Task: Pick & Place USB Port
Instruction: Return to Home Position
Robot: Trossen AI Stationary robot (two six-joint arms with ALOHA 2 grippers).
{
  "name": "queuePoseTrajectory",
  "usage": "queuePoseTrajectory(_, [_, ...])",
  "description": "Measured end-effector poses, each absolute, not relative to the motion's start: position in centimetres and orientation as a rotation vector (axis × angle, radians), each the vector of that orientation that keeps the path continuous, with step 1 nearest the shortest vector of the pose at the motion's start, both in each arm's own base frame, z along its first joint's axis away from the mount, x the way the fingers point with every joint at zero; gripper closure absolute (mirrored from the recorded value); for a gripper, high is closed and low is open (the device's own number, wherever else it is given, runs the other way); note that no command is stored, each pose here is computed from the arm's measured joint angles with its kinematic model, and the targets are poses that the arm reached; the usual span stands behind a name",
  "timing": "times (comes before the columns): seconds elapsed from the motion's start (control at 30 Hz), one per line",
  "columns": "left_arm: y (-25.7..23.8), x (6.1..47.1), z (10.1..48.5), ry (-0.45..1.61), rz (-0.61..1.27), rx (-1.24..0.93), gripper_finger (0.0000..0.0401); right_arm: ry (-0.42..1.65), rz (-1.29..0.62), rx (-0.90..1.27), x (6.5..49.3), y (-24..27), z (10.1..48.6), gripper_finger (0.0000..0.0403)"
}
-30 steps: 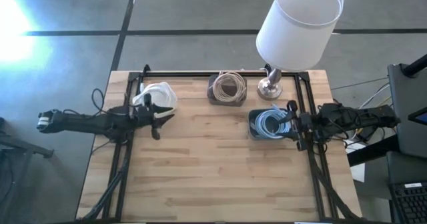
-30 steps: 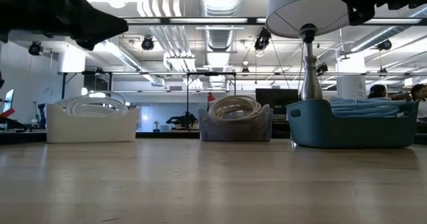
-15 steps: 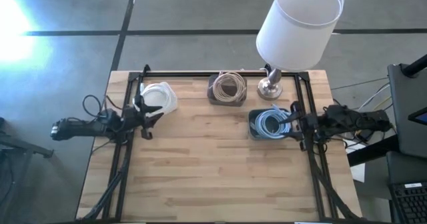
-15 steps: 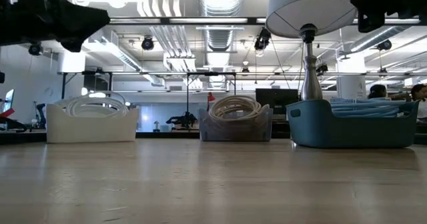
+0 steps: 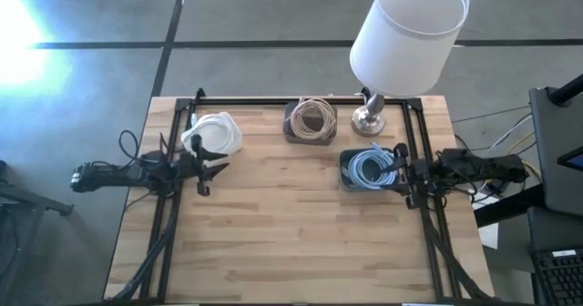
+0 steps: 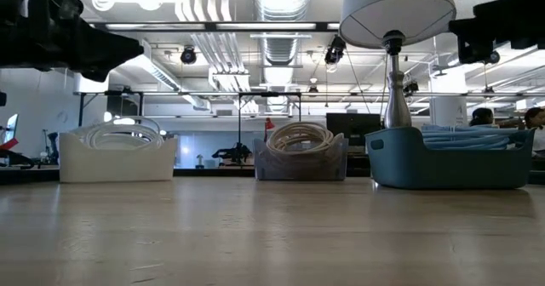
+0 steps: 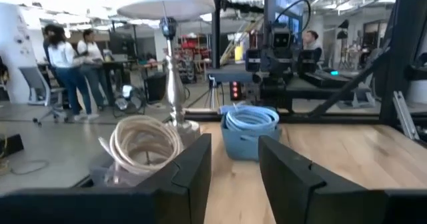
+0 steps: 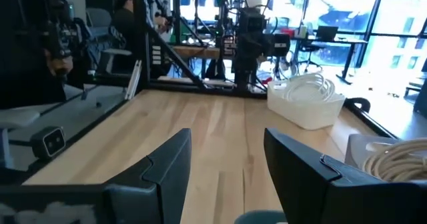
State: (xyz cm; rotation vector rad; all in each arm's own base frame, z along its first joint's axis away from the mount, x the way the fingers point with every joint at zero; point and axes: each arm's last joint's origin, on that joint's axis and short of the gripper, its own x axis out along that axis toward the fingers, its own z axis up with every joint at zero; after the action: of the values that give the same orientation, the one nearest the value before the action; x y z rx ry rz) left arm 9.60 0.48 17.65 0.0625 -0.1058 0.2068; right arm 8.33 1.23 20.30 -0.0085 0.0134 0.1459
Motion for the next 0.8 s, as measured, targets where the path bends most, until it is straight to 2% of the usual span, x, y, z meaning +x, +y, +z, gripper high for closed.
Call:
queuePoseTrajectory(0.43, [0.4,9.7,17.1,-0.047,0.193,0.071,0.0273,0.096,0.145,-0.002,9.0,1.3,17.6,0.0218])
queuePoseTrajectory(0.8, [0.4,9.7,17.0,-0.041,0.186,0.087,0.0273,0.012,0.146,-0.054,9.5,1.4,17.0,0.0218])
